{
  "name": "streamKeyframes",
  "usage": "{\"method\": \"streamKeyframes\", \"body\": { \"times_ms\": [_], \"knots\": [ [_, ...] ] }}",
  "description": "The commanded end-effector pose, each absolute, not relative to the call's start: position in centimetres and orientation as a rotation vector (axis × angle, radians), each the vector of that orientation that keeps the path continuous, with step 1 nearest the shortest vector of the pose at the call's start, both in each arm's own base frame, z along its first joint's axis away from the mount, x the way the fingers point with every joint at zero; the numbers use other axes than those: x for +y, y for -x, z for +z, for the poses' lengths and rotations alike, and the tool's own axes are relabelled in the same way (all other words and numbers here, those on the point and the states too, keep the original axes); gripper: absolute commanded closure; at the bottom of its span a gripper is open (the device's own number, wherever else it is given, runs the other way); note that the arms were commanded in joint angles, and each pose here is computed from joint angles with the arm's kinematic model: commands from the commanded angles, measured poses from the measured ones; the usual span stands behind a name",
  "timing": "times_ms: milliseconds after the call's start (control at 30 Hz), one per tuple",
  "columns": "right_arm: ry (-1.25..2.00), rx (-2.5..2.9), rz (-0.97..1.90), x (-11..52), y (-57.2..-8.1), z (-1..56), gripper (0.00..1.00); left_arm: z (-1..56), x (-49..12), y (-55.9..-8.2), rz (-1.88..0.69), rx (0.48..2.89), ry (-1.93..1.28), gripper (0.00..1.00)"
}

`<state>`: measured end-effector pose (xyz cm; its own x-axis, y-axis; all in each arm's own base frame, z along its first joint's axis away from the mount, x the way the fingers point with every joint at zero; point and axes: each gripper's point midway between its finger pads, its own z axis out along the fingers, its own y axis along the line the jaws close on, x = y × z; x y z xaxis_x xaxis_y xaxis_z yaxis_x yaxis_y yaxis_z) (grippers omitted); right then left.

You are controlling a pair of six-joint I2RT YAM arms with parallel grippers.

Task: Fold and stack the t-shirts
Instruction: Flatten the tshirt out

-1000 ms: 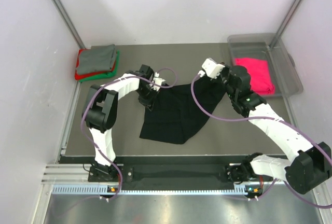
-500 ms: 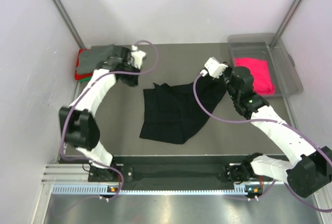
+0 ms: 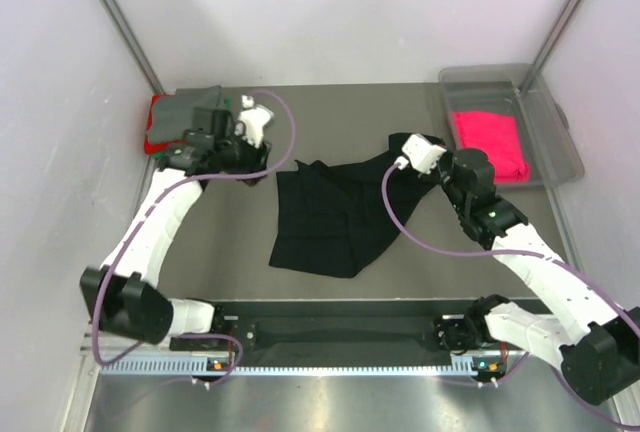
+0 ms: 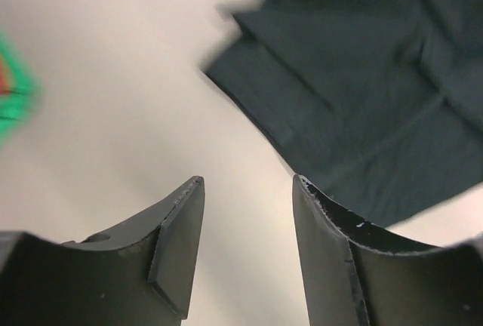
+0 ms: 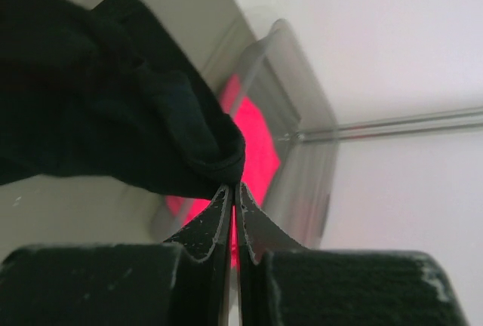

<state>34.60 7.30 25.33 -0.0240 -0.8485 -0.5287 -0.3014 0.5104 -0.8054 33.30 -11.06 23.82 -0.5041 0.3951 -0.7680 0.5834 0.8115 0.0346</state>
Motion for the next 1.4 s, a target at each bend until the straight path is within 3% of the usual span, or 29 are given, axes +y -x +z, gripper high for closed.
{"method": "streamKeyframes", "body": {
  "times_ms": [0, 500, 1000, 1367],
  "knots": [
    [0.99, 1.641, -0.521, 7.2, -33.8, 24.3, 1.0, 18.4, -12.7, -33.4, -0.304, 2.226, -0.875, 0.44],
    [1.006, 1.693, -0.484, 7.5, -33.8, 22.1, 1.0, 6.5, -15.2, -34.6, -0.304, 2.476, -1.097, 0.5],
    [1.018, 1.7, -0.481, 7.6, -33.7, 20.4, 1.0, 3.7, -15.7, -35.3, -0.302, 2.606, -1.095, 0.56],
    [1.008, 1.707, -0.471, 7.6, -33.7, 19.9, 1.0, 4.2, -15.6, -33.6, -0.297, 2.602, -1.101, 0.54]
  ]
}}
